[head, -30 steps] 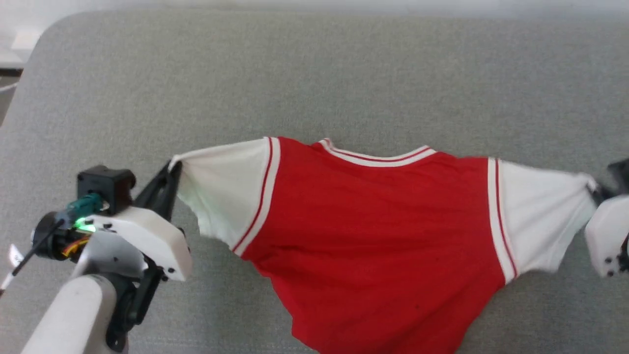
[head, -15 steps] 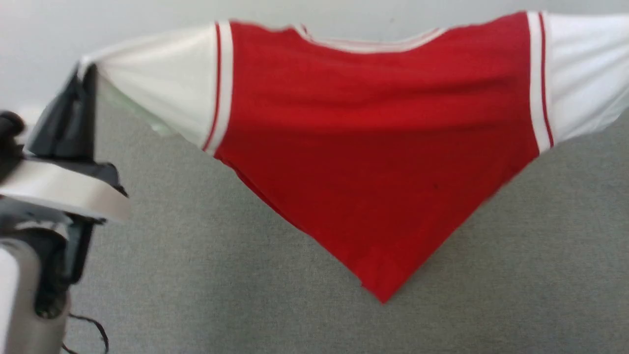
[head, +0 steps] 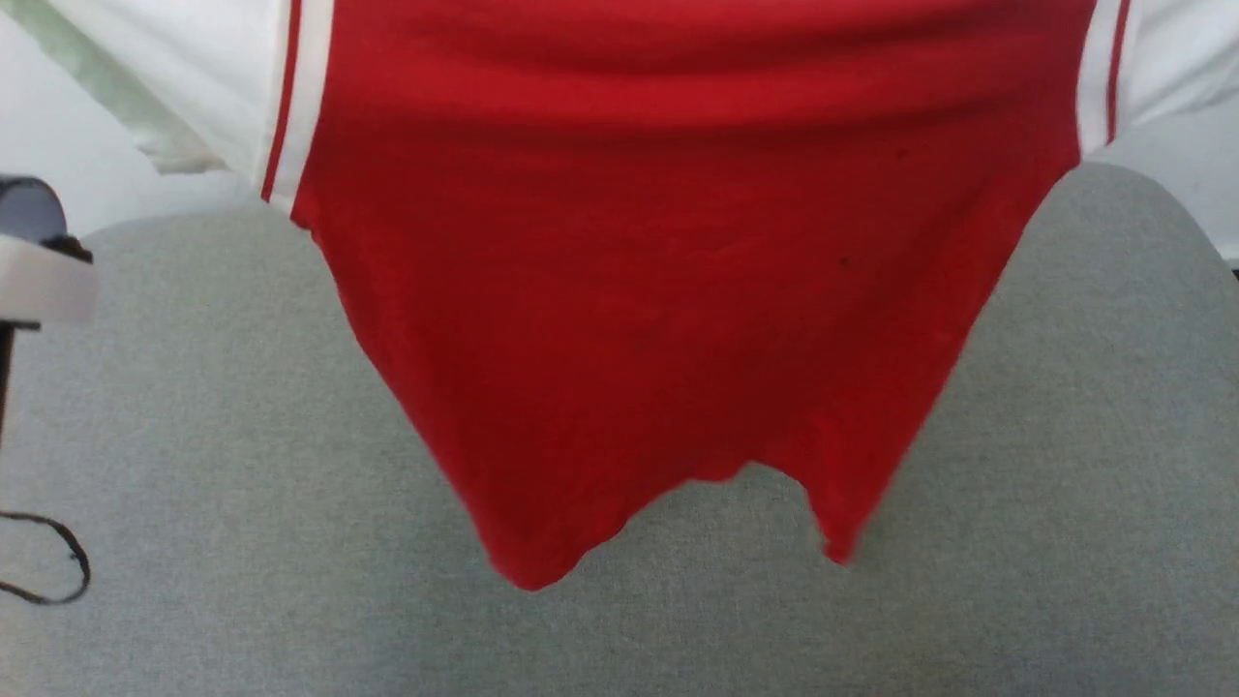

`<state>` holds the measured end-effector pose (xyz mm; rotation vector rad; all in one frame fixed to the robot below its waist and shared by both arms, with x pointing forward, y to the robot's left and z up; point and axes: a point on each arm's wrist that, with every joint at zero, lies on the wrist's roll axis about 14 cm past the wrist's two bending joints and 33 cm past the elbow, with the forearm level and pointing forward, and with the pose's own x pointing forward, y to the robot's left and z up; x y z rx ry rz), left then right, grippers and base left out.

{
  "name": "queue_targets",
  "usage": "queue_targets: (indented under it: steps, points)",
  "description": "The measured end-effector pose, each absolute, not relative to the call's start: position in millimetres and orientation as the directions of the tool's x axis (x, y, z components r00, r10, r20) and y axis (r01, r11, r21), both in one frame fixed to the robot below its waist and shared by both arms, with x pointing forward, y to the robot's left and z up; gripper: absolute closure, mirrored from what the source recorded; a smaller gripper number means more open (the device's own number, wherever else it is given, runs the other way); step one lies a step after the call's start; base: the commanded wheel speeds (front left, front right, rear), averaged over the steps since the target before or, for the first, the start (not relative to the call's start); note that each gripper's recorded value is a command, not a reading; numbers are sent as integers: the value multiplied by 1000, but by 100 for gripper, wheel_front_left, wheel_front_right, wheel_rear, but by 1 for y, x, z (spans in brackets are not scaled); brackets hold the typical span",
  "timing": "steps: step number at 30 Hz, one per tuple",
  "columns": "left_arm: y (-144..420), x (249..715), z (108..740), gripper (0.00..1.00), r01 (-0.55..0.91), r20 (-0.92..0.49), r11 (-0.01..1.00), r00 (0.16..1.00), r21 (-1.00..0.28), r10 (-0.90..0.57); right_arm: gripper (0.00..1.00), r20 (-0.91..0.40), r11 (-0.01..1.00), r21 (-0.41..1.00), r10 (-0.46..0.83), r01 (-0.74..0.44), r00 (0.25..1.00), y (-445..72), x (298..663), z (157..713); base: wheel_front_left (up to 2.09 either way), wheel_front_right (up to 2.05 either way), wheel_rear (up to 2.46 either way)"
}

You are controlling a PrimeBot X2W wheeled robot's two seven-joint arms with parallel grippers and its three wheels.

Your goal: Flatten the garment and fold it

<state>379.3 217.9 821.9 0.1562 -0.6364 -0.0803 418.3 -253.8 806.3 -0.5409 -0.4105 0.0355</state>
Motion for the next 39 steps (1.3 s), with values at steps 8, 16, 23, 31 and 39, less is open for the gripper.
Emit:
queue_targets:
  steps: [8, 16, 23, 31, 39]
  points:
    - [212, 445, 810, 100, 80, 480, 974, 859, 212, -175, 100, 352, 838, -541, 156, 65, 923, -251, 468, 812, 0, 0, 0]
    - [214, 542, 775, 100, 117, 356, 980, 919, 162, -168, 100, 324, 883, -468, 135, 35, 936, -253, 550, 797, 0, 0, 0]
    - [212, 613, 772, 100, 103, 386, 986, 911, 128, -145, 100, 344, 909, -415, 124, 32, 931, -243, 623, 785, 0, 0, 0]
    - [222, 666, 762, 100, 58, 462, 994, 882, 97, -96, 100, 339, 915, -403, 118, 31, 934, -232, 686, 753, 0, 0, 0]
    - [225, 695, 720, 100, 67, 461, 991, 880, 118, -115, 100, 307, 937, -349, 138, -24, 941, -218, 722, 688, 0, 0, 0]
